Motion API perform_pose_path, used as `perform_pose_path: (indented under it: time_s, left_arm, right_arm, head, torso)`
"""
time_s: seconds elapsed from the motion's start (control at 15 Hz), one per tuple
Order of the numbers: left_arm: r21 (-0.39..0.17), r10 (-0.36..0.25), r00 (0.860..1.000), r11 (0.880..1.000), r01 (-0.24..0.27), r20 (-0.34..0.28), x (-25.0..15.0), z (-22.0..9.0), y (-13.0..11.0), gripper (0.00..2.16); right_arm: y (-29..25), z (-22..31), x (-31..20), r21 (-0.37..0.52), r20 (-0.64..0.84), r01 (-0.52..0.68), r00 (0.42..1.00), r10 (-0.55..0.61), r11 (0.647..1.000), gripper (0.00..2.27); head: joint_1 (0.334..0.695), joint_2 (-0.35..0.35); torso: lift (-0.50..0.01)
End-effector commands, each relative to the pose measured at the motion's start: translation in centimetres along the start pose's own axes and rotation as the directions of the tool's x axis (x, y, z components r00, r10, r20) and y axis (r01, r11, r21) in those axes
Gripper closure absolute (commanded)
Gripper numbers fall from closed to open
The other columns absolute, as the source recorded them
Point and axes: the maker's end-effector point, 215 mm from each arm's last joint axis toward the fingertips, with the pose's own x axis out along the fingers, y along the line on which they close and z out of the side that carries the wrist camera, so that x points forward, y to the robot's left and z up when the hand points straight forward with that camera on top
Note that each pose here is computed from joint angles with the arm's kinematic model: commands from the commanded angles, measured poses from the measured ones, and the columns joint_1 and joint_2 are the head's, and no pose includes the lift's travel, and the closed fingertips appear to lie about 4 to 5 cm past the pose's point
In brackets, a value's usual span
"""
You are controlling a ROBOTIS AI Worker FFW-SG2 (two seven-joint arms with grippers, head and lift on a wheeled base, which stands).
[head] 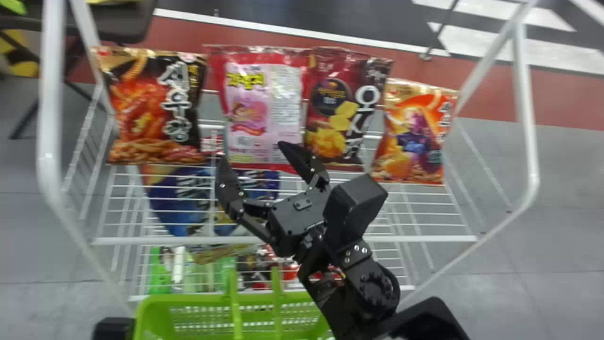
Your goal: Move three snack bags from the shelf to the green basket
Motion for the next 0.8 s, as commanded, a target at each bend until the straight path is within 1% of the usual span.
perform_pose_path:
  time_s: [0.0, 0.2, 0.27, 0.4, 0.6, 0.73]
  left_arm:
    - [-0.002, 0.0, 1.0, 1.0, 0.0, 0.001, 0.0, 0.1, 0.2, 1.7]
    - [-0.007, -0.001, 1.0, 1.0, 0.001, 0.0, -0.1, 0.1, 0.5, 1.7]
    - [-0.004, 0.0, 1.0, 1.0, 0.0, -0.003, -0.2, 0.1, 0.5, 1.7]
    - [0.002, 0.0, 1.0, 1.0, 0.0, -0.004, -0.6, 0.3, 0.6, 1.7]
    - [0.008, 0.0, 1.0, 1.0, 0.0, -0.006, -0.9, 0.5, 0.8, 1.7]
    - [0.012, -0.001, 1.0, 1.0, 0.001, -0.001, -1.3, 0.7, 0.9, 1.7]
  right_arm:
    - [1.7, -1.1, 3.8, 0.006, -0.051, -0.044, 0.998, 0.044, 0.999, 0.12]
    - [2.8, -0.5, 7.4, -0.003, -0.052, -0.079, 0.996, 0.079, 0.997, 0.12]
    - [2.8, -0.4, 8.1, -0.005, -0.049, -0.079, 0.996, 0.079, 0.997, 0.12]
    - [2.1, -1.7, 9.6, -0.014, -0.092, -0.08, 0.993, 0.078, 0.997, 0.12]
    - [1.3, -2.4, 11.3, -0.029, -0.118, -0.082, 0.99, 0.078, 0.996, 0.12]
    - [0.5, -3.8, 12.9, -0.01, -0.17, -0.091, 0.981, 0.088, 0.996, 0.12]
  head:
    - [0.695, -0.148]
    - [0.695, -0.065]
    - [0.695, -0.028]
    - [0.695, -0.005]
    - [0.695, 0.017]
    - [0.695, 0.023]
  torso:
    - [-0.047]
    - [-0.047]
    - [-0.047]
    - [-0.047]
    - [-0.047]
    - [-0.047]
